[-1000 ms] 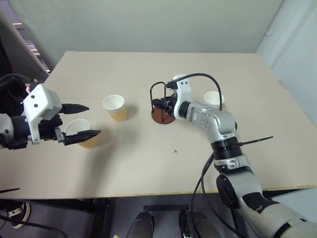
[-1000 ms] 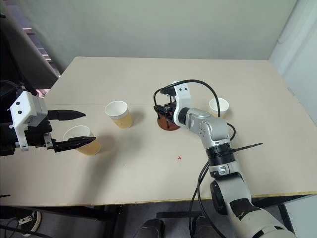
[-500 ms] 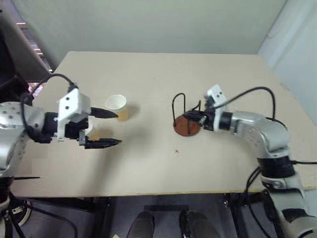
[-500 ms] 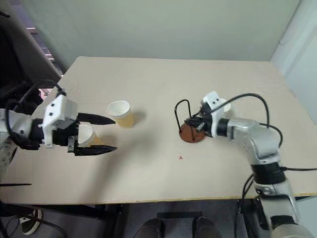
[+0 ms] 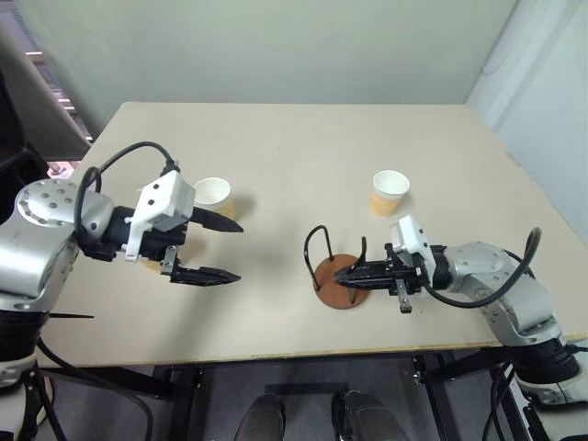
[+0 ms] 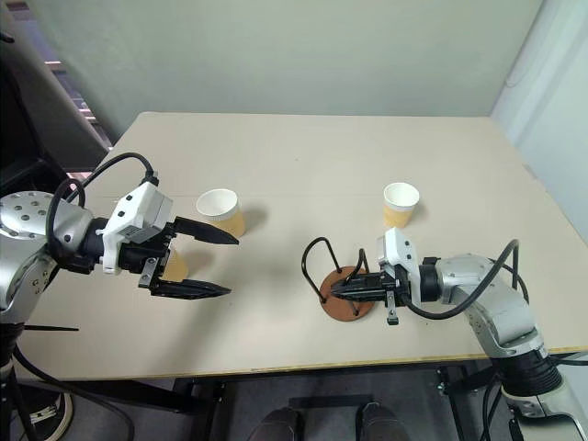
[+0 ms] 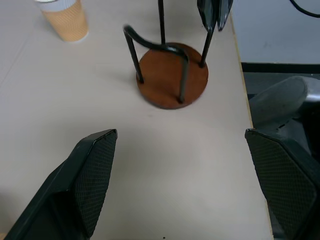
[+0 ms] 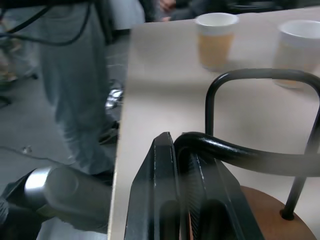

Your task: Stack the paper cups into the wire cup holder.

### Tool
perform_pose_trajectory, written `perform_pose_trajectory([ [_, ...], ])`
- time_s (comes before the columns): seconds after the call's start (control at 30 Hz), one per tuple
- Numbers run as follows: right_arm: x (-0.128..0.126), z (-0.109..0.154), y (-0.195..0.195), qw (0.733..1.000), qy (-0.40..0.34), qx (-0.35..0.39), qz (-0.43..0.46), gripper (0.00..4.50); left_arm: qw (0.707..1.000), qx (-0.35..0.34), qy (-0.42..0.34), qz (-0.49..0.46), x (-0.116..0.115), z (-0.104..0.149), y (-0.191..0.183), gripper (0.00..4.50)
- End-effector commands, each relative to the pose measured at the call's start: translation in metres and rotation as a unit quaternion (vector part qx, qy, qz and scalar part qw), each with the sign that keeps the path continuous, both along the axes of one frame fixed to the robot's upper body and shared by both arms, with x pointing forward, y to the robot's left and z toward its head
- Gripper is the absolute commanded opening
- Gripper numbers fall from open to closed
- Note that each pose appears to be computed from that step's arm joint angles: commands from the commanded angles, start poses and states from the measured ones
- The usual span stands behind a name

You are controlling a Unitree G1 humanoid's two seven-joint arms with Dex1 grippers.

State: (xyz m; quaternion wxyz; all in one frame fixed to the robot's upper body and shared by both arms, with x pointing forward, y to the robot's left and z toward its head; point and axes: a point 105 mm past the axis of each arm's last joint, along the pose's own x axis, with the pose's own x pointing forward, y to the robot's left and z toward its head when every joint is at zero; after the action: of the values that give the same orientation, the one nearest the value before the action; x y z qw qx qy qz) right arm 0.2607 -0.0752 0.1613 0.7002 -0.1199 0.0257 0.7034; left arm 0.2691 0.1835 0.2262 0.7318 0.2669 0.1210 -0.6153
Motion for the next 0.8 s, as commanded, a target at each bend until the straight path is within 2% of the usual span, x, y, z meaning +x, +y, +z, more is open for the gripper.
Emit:
perform_pose_trajectory([
  [0.03, 0.002, 0.014, 0.008, 0.999, -0.033, 0.017, 0.031, 0.02, 1.000, 0.006, -0.013, -0.010, -0.002, 0.007, -0.006, 4.40],
  [0.23, 0.015, 0.011, 0.013, 0.997, -0.059, 0.004, 0.046, 0.02, 1.000, 0.005, -0.010, -0.012, -0.003, 0.004, -0.010, 4.40],
  [0.43, 0.017, -0.006, 0.003, 0.994, -0.054, -0.054, 0.079, 0.02, 1.000, 0.005, -0.011, -0.008, -0.002, 0.003, -0.010, 4.40],
  [0.63, 0.027, -0.013, -0.010, 0.990, -0.060, -0.112, 0.062, 0.02, 1.000, 0.004, -0.013, -0.007, 0.000, 0.004, -0.010, 4.40],
  [0.67, 0.028, -0.013, -0.012, 0.990, -0.060, -0.117, 0.059, 0.62, 1.000, 0.004, -0.013, -0.007, 0.000, 0.004, -0.010, 4.40],
  [0.8, 0.033, -0.014, -0.017, 0.987, -0.074, -0.133, 0.048, 1.84, 1.000, 0.002, -0.015, -0.010, 0.002, 0.004, -0.011, 4.40],
])
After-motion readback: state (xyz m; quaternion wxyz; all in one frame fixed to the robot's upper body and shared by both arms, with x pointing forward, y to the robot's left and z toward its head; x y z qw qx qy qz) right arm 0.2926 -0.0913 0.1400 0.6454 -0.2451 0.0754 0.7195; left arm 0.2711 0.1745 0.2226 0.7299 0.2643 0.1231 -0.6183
